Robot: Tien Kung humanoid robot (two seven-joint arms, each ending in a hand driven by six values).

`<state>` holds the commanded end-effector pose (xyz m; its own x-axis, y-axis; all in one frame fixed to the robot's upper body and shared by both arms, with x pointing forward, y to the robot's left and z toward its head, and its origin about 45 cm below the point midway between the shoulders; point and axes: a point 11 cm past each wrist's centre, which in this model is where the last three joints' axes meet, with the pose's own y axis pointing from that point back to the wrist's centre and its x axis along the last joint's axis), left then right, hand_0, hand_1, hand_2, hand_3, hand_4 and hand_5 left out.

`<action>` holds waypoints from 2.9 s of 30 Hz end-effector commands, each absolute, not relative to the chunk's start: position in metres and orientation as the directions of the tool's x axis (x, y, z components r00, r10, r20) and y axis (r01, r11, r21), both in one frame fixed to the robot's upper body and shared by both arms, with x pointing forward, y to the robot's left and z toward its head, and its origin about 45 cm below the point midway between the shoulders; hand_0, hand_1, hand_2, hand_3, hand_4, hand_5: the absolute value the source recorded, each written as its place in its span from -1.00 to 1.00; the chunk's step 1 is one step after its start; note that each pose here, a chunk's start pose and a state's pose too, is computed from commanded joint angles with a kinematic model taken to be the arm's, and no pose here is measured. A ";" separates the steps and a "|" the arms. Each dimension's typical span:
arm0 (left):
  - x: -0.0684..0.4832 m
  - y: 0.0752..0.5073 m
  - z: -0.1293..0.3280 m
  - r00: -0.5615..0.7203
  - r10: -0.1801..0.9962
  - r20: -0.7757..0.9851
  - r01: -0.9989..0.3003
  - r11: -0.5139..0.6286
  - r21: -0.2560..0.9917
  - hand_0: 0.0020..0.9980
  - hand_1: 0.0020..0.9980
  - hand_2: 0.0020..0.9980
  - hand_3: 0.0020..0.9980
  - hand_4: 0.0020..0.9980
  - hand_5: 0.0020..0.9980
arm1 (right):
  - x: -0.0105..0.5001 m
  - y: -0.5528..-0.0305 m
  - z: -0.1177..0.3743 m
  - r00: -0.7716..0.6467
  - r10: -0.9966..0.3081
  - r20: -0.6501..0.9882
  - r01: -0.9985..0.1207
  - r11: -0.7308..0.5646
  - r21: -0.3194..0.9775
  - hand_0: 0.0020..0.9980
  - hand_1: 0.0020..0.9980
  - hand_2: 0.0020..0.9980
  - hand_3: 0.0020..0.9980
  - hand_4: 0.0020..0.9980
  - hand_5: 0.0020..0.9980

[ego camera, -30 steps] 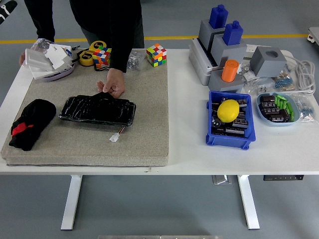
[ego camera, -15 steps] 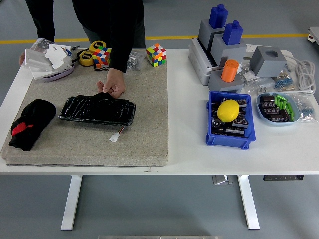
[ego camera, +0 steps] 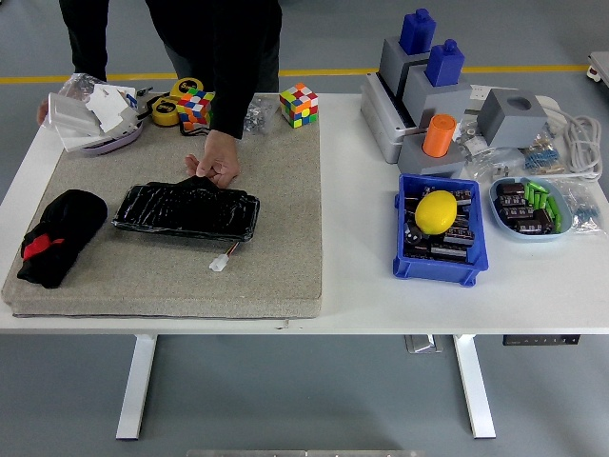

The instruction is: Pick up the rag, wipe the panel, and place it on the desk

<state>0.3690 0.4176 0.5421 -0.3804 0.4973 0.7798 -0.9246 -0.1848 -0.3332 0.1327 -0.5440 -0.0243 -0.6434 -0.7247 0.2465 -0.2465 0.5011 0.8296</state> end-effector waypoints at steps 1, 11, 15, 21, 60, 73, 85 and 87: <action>0.369 0.418 0.542 -0.380 0.487 0.787 -0.925 -0.186 -0.332 -0.24 0.21 0.34 0.51 0.97 0.26 | 0.133 -0.543 -0.025 -0.641 -0.727 0.247 -0.247 0.500 0.830 0.43 0.22 0.34 0.21 1.00 0.17; 0.368 0.412 0.535 -0.344 0.488 0.802 -0.939 -0.158 -0.307 -0.23 0.21 0.34 0.52 0.95 0.24 | 0.133 -0.545 -0.024 -0.637 -0.729 0.250 -0.246 0.500 0.830 0.43 0.22 0.34 0.21 1.00 0.17; 0.368 0.411 0.529 -0.338 0.448 0.827 -0.941 -0.150 -0.303 -0.23 0.21 0.34 0.52 0.95 0.24 | 0.135 -0.543 -0.024 -0.641 -0.727 0.246 -0.250 0.501 0.829 0.43 0.22 0.34 0.21 1.00 0.17; 0.364 0.408 0.523 -0.308 0.356 0.882 -0.951 -0.130 -0.280 -0.23 0.21 0.34 0.52 0.95 0.23 | 0.136 -0.536 -0.028 -0.635 -0.735 0.237 -0.254 0.488 0.835 0.43 0.22 0.34 0.21 1.00 0.17; 0.361 0.401 0.484 -0.207 0.362 0.909 -0.978 -0.073 -0.194 -0.23 0.22 0.34 0.52 0.96 0.20 | 0.131 -0.517 -0.042 -0.619 -0.755 0.216 -0.250 0.450 0.857 0.43 0.23 0.35 0.21 1.00 0.17; 0.360 0.409 0.472 -0.202 0.379 0.903 -0.979 -0.094 -0.180 -0.23 0.22 0.34 0.52 0.95 0.19 | 0.128 -0.523 -0.040 -0.623 -0.749 0.224 -0.245 0.459 0.854 0.43 0.23 0.35 0.21 1.00 0.17; 0.357 0.409 0.468 -0.181 0.356 0.917 -0.983 -0.084 -0.161 -0.23 0.23 0.34 0.52 0.94 0.16 | 0.127 -0.522 -0.040 -0.618 -0.751 0.232 -0.245 0.464 0.851 0.43 0.23 0.35 0.21 1.00 0.17; 0.357 0.408 0.468 -0.177 0.353 0.919 -0.984 -0.082 -0.158 -0.23 0.23 0.34 0.52 0.94 0.16 | 0.127 -0.523 -0.040 -0.619 -0.750 0.232 -0.245 0.466 0.850 0.43 0.23 0.35 0.21 1.00 0.17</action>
